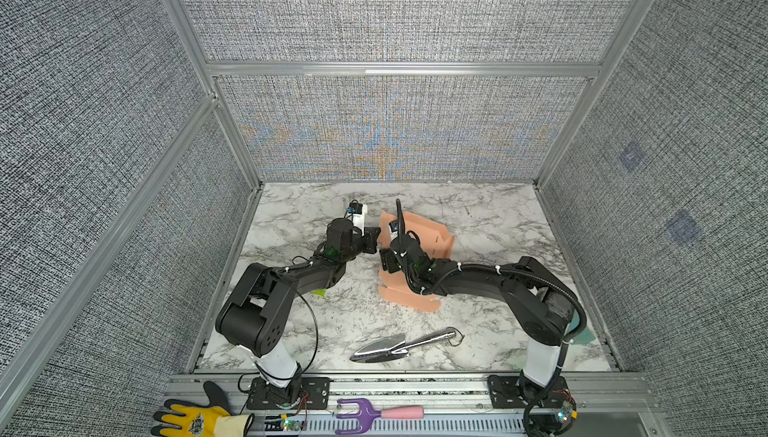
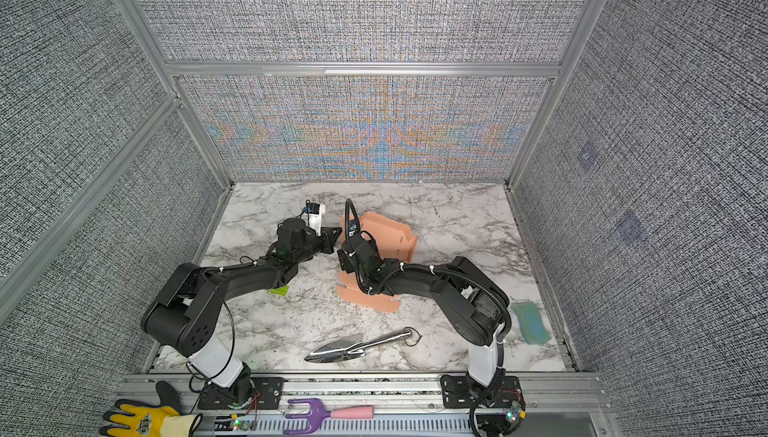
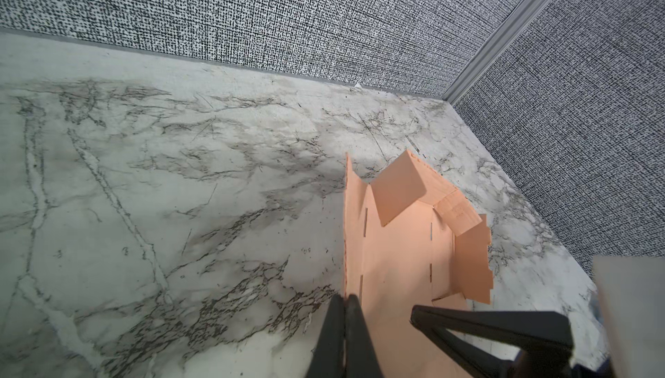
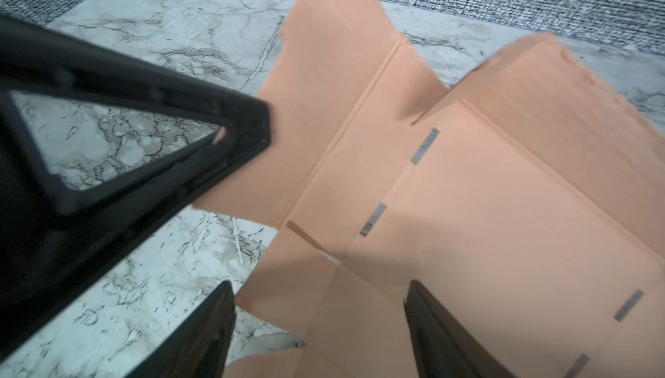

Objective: Fold the paper box

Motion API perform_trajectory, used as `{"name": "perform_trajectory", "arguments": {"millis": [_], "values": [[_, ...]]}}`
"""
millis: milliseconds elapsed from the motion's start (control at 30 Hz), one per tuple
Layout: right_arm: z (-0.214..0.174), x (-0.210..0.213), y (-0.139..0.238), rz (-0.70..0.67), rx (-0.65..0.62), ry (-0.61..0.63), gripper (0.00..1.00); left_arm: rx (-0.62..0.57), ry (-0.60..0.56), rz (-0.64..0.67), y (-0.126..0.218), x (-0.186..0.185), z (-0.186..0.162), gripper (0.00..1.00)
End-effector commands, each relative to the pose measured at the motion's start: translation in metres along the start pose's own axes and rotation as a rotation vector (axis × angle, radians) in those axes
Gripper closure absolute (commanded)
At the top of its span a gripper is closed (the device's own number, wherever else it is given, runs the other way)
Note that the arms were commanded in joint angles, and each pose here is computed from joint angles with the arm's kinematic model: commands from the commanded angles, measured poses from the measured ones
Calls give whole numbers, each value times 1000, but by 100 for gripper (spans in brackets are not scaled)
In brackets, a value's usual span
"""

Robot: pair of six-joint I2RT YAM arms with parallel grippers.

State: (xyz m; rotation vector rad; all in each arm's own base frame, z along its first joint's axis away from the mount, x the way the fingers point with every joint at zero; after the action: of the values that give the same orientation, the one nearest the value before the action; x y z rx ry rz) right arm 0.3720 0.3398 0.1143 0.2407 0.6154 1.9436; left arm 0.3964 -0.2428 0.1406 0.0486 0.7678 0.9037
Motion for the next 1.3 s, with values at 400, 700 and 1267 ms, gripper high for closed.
{"name": "perform_trajectory", "arguments": {"millis": [400,700,1267], "values": [[-17,-28,9,-10,18,-132,33,-16,-24,4,5,1,0,100],[-29,-31,7,-9,33,-163,35,-47,-43,10,11,4,-5,100],[-27,-24,11,36,45,-179,37,-199,-116,68,22,5,-22,100]]}}
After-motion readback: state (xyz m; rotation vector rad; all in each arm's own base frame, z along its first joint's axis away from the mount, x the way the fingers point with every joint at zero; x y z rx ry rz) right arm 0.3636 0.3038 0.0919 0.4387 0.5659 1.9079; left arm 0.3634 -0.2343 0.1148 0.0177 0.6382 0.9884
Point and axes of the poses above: each gripper's point midway between its finger pads, its own y axis back along the fingers, its own x axis along the line the jaws close on, z = x × y, the point moved 1 cm from there along y, back along the fingers, and after that the axes turned 10 degrees about y, right-handed, at the moved point
